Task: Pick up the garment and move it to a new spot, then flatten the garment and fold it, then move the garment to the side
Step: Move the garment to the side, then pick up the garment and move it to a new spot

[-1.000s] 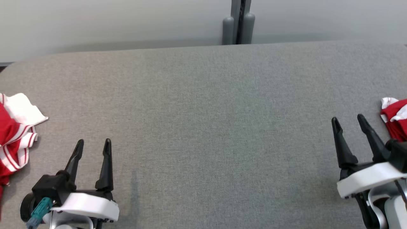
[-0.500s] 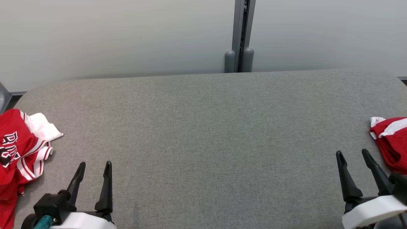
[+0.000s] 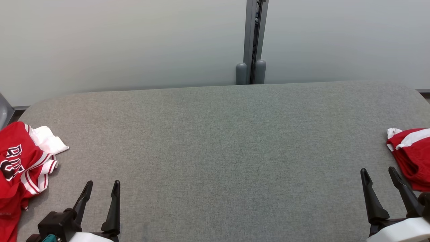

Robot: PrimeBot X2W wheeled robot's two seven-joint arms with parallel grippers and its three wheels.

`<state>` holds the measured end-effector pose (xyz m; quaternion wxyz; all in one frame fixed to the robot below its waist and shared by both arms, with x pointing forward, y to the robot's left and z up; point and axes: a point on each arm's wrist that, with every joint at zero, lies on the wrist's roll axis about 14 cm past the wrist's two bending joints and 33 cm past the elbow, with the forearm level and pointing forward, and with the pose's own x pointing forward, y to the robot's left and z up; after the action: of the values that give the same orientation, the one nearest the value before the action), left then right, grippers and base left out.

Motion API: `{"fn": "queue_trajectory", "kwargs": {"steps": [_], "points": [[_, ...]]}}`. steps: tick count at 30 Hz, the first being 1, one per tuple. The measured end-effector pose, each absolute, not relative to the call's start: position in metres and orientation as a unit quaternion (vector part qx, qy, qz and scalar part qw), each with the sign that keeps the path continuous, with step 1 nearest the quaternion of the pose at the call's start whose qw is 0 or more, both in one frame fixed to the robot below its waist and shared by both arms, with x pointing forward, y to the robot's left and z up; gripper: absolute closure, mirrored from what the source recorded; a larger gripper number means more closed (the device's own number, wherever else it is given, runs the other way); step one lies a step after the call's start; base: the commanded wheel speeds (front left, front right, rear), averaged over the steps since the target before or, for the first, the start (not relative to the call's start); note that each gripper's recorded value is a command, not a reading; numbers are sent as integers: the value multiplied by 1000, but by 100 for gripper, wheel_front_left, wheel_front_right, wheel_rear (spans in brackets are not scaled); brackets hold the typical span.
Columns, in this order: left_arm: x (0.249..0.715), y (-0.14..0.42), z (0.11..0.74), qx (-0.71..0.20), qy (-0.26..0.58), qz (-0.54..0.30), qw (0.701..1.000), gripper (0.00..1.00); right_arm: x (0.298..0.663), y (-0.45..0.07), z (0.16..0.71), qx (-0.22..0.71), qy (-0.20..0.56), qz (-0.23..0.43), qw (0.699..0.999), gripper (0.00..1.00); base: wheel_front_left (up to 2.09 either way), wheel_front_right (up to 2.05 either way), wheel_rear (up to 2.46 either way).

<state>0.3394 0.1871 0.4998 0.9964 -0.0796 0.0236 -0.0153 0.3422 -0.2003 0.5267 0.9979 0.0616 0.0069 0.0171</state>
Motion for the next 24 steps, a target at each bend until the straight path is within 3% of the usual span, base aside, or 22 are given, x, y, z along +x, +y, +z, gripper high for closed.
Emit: {"fn": "queue_trajectory", "kwargs": {"steps": [24], "points": [[339, 186, 504, -83, 22, -16, 996, 0, 341, -199, 525, 65, 13, 14, 998, 0, 0, 0, 0]]}}
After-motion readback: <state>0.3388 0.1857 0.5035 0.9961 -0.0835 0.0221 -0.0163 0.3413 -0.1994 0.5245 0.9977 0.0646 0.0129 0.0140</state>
